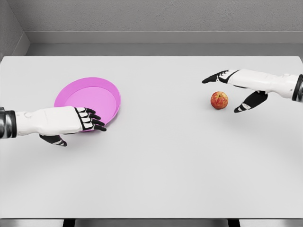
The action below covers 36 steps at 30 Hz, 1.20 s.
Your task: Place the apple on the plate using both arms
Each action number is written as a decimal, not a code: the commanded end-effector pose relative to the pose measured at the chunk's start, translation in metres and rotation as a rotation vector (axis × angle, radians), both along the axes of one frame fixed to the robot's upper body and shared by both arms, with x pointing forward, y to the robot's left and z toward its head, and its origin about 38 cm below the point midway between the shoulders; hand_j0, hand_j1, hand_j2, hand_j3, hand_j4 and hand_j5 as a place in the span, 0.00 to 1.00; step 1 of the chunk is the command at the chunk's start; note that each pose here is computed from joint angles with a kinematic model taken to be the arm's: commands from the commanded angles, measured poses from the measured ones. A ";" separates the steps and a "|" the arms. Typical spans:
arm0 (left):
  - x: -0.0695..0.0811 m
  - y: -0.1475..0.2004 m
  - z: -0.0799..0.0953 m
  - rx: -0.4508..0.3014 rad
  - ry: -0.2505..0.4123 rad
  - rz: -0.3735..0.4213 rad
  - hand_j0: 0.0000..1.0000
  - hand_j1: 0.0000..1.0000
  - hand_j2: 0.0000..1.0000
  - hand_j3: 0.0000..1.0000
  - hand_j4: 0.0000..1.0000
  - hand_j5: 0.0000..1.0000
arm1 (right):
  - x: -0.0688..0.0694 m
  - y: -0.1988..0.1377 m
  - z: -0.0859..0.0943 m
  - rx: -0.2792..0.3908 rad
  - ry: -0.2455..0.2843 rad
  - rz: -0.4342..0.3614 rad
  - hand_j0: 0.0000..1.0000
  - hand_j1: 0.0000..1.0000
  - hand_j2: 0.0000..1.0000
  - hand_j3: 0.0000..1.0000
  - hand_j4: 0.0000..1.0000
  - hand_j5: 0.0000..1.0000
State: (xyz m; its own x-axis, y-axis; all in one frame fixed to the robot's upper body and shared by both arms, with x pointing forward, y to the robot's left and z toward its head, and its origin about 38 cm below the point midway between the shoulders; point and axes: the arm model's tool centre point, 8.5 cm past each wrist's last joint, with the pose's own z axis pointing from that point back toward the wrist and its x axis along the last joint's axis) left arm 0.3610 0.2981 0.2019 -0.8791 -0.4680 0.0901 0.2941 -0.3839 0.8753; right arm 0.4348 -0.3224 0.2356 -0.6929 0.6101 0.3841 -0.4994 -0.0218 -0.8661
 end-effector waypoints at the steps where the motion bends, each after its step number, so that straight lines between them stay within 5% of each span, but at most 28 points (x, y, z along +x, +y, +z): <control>1: 0.000 0.000 0.000 -0.003 0.005 0.002 1.00 1.00 1.00 1.00 1.00 1.00 | 0.003 -0.003 -0.008 -0.011 0.016 -0.019 1.00 1.00 1.00 1.00 1.00 1.00; 7: 0.000 -0.001 -0.001 -0.003 0.005 0.001 1.00 1.00 1.00 1.00 1.00 1.00 | 0.010 -0.001 -0.025 -0.036 0.060 -0.023 1.00 1.00 1.00 1.00 1.00 1.00; 16: 0.001 -0.002 -0.001 -0.007 0.005 0.001 1.00 1.00 1.00 1.00 1.00 1.00 | 0.020 0.003 -0.024 -0.022 0.057 -0.030 1.00 1.00 1.00 1.00 1.00 1.00; 27: 0.003 -0.003 -0.003 -0.004 0.004 0.002 1.00 1.00 1.00 1.00 1.00 1.00 | 0.033 -0.005 -0.052 -0.038 0.093 -0.067 1.00 1.00 1.00 1.00 1.00 1.00; 36: 0.003 -0.007 -0.006 0.003 0.007 -0.007 1.00 1.00 1.00 1.00 1.00 1.00 | 0.037 -0.005 -0.056 -0.049 0.094 -0.073 1.00 1.00 1.00 1.00 1.00 1.00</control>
State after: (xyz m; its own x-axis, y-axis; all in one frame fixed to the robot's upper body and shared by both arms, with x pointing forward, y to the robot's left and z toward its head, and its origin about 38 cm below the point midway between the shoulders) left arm 0.3638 0.2912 0.1960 -0.8830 -0.4605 0.0911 0.2942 -0.3916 0.8718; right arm 0.4705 -0.3259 0.1812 -0.6133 0.6747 0.4106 -0.5777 -0.0287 -0.8158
